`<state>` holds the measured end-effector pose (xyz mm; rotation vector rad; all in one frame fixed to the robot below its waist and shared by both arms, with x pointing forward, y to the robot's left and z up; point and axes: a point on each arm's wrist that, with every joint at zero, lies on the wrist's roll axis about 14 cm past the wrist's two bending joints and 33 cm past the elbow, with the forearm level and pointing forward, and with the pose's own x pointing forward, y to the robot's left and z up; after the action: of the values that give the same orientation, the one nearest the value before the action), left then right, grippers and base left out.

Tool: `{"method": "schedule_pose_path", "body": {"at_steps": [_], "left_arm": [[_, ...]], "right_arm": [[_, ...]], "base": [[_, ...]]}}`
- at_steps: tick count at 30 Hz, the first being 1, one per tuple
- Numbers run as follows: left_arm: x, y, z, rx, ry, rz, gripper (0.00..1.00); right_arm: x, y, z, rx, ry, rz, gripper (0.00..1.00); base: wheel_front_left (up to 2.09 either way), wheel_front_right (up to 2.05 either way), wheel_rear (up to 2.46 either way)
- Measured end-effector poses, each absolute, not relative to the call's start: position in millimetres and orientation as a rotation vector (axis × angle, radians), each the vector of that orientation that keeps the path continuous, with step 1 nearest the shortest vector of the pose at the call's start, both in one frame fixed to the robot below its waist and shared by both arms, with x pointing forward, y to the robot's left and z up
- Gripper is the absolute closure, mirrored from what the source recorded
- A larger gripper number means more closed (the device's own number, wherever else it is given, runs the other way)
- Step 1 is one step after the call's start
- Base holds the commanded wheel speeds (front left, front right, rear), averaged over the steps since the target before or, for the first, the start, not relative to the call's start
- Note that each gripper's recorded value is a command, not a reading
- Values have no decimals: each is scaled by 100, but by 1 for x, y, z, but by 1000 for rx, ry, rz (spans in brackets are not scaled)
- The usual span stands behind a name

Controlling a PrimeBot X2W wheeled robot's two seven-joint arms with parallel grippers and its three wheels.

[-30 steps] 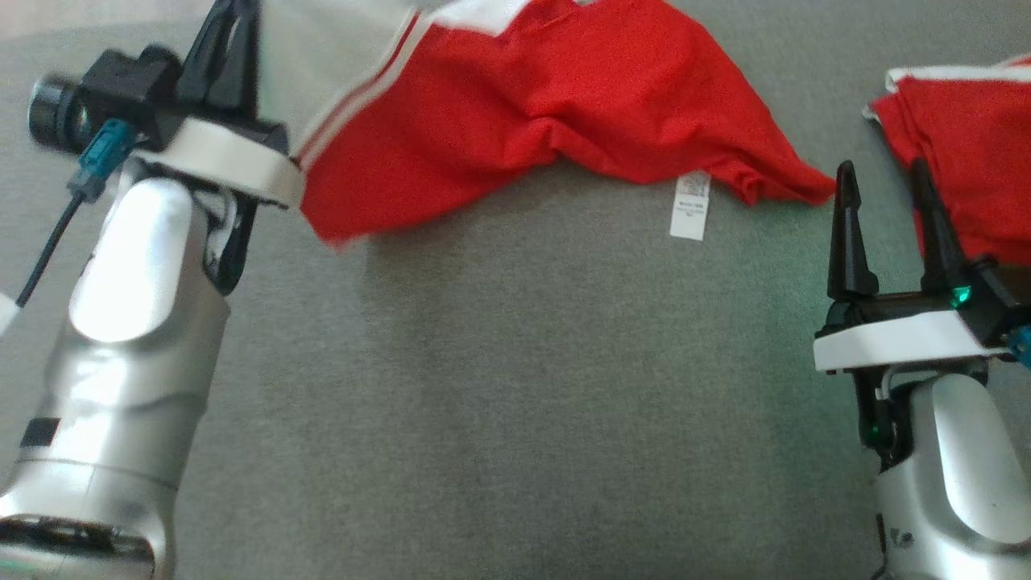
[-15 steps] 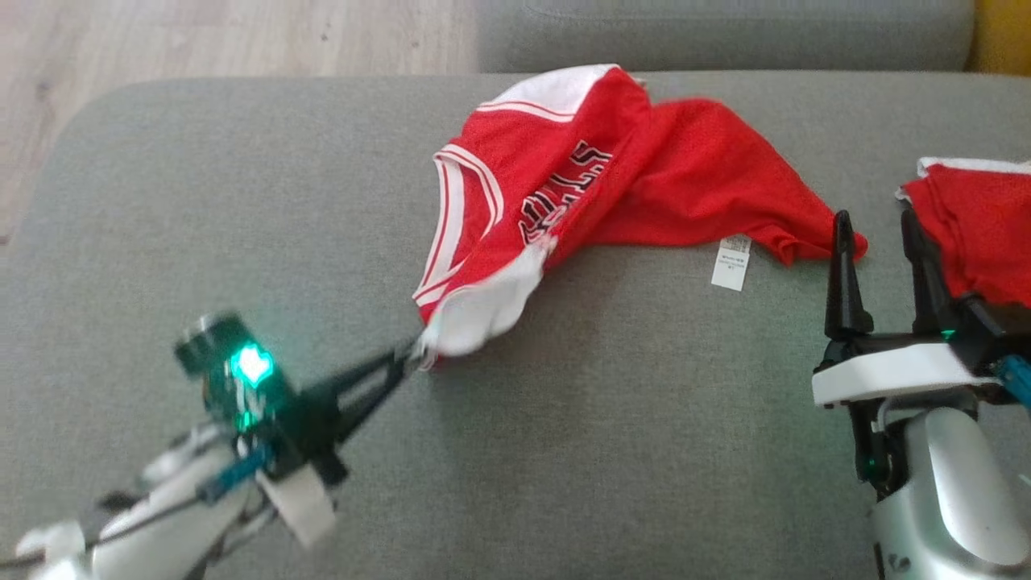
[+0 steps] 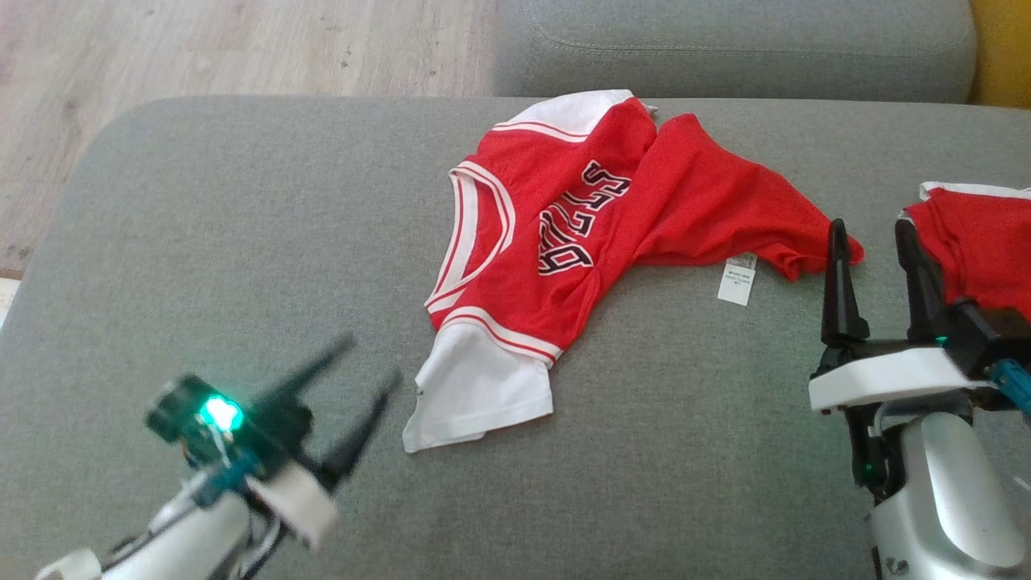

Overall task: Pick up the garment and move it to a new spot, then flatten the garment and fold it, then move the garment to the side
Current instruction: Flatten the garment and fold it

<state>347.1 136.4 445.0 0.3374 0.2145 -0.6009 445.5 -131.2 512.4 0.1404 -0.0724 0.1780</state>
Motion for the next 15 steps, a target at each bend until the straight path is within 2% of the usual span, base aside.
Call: {"method": "schedule_pose_path", "body": {"at_steps": [4, 8, 15], "left_arm": [[390, 157, 493, 158, 68, -331, 0], [409, 173, 543, 0, -89, -145, 0], [381, 181, 509, -170, -35, 3, 0]], "right_arm": [[445, -131, 515, 139, -80, 179, 0], [444, -130, 520, 137, -97, 186, 0], [433, -128, 502, 134, -48, 194, 0]], "base": [[0, 0, 0], [0, 0, 0], [0, 0, 0]]}}
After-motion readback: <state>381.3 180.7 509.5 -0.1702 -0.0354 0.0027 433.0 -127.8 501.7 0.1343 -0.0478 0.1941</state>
